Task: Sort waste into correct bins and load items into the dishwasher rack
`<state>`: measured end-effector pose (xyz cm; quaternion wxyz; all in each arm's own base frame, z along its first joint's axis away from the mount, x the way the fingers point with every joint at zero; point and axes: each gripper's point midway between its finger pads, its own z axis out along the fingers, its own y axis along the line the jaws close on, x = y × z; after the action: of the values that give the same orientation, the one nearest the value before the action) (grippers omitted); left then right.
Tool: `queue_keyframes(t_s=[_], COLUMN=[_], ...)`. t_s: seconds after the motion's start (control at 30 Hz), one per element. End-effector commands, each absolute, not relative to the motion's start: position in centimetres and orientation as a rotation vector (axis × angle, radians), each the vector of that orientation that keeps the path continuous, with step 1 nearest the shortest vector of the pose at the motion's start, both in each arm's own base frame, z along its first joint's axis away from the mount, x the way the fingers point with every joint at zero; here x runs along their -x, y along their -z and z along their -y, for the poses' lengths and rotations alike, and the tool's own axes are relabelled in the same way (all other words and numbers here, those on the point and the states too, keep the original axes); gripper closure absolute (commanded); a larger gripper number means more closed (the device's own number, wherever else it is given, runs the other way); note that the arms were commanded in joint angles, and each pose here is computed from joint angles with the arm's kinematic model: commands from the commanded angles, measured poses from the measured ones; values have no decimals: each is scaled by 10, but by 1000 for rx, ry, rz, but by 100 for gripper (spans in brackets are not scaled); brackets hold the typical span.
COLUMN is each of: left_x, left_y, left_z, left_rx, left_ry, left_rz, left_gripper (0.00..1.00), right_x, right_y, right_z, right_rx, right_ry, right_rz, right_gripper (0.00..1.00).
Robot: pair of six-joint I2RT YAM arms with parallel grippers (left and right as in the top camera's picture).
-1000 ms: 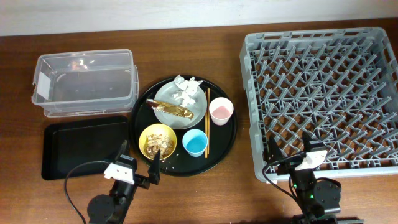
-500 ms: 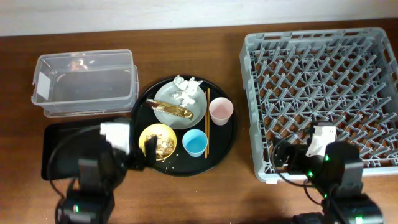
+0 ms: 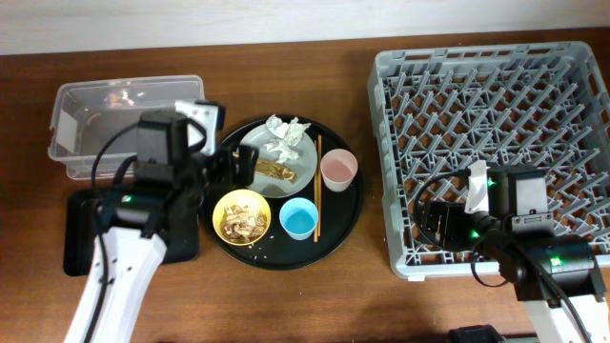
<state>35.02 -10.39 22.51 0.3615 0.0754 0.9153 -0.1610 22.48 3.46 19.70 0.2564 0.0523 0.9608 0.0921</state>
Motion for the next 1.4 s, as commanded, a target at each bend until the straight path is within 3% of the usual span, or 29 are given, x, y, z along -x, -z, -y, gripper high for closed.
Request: queue_keyframes(t_s=[0.0, 0.17, 0.3, 0.37, 0.53, 0.63, 0.67, 0.7, 0.77, 0.83, 0.97, 1.2, 1.33, 1.37], left_x=[-394, -463, -464, -459, -452, -446, -446, -446, -442, -441, -456, -483, -476, -475], left_y=[-224, -202, -119, -81, -31, -18, -18, -18, -18, -27, -96, -172, -167, -166], left_z=[133, 191, 220, 221, 199, 194, 194, 194, 192, 191, 171, 42, -19, -24], left_rx=[-299, -442, -518, -534, -514, -515, -515, -516, -517, -516, -414, 14, 174, 188], left_ry=[387, 385, 390, 377, 215, 180, 181, 180, 176, 177, 197, 150, 93, 89], left_rz=[-2271, -2329, -2487, -2575, -2705, -2750, -2749, -2752, -2766, -2762, -2633, -2489, -2520, -2523], left_gripper=[1, 1, 1, 6, 11, 35, 51, 78, 99, 100, 99, 100, 99, 86], right_x=[-228, -228, -228, -228, -228, -228, -228, -228, -228, -228, -228, -228, -228, -228], right_y=[-205, -205, -205, -205, -205, -205, -205, -205, -205, -205, -205, -205, -205, -205], right_z=[-34, -34, -34, -34, -34, -34, -34, -34, -34, -34, -34, -34, -34, -34], right_rx=[-134, -134, -134, -134, -134, -134, -134, -134, -134, -133, -133, -134, -134, -134], right_ry=[-249, -249, -249, -249, -249, -249, -249, -249, -249, -248, -248, -249, -249, -249], right_rz=[-2583, -2583, -2583, -2583, -2583, -2583, -2583, -2583, -2584, -2584, -2584, -2584, -2584, -2584], right_gripper=[2, 2, 1, 2, 2, 2, 2, 1, 2, 2, 2, 1, 2, 1])
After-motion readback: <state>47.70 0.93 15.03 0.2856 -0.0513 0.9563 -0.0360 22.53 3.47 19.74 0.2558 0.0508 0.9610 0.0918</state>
